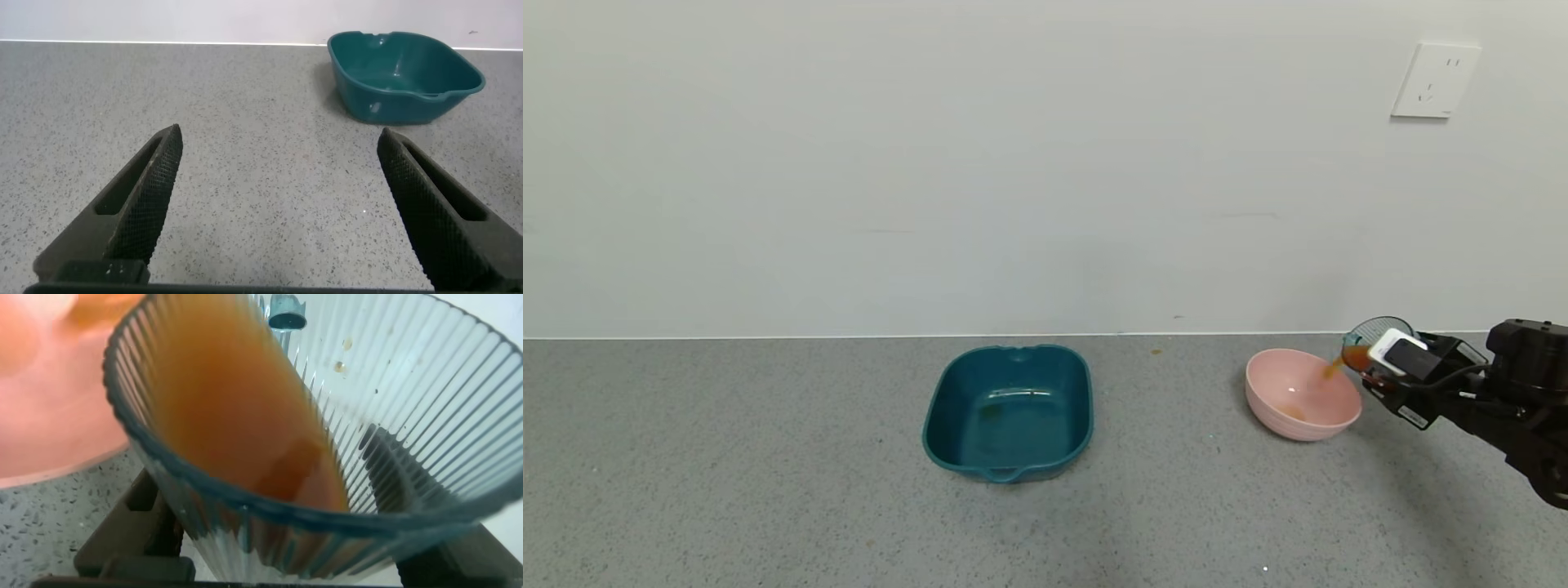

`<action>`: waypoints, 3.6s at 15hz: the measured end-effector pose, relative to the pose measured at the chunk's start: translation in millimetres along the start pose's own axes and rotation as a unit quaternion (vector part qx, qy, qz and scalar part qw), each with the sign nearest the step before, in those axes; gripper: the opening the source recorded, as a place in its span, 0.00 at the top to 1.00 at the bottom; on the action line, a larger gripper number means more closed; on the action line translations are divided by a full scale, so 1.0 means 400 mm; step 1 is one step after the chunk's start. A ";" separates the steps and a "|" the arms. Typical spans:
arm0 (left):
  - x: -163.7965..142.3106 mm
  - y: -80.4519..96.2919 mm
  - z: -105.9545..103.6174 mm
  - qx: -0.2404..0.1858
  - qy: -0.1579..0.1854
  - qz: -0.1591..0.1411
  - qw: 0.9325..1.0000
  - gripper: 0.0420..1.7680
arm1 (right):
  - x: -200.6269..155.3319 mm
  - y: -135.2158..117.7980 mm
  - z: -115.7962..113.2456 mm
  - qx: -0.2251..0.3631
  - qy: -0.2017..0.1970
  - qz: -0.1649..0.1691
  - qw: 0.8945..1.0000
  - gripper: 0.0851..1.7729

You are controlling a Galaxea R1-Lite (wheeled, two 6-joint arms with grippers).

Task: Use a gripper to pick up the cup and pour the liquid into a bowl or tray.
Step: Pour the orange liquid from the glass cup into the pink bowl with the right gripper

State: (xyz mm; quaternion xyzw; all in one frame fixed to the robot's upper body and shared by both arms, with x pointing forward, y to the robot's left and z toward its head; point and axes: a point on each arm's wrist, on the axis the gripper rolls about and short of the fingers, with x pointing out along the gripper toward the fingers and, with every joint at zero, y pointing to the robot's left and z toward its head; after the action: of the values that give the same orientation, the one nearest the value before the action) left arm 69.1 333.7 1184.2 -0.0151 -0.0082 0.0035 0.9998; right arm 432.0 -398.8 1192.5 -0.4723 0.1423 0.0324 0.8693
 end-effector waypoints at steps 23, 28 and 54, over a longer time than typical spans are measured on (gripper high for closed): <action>0.000 0.000 0.000 0.000 0.000 0.000 1.000 0.03 | 0.018 -0.003 0.029 -0.124 0.029 -0.030 0.991 0.23; 0.000 0.000 0.000 0.000 0.000 0.000 1.000 0.03 | 0.018 0.000 0.036 -0.158 0.033 -0.032 0.986 0.23; 0.000 0.000 0.000 0.000 0.000 0.000 1.000 0.03 | 0.010 -0.002 0.087 -0.386 0.051 -0.044 0.920 0.23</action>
State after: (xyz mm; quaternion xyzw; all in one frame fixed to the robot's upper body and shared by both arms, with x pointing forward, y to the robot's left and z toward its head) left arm 69.1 333.7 1184.2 -0.0151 -0.0082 0.0035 0.9998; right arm 443.4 -370.7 1210.1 -0.7782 0.1415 0.0225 0.6115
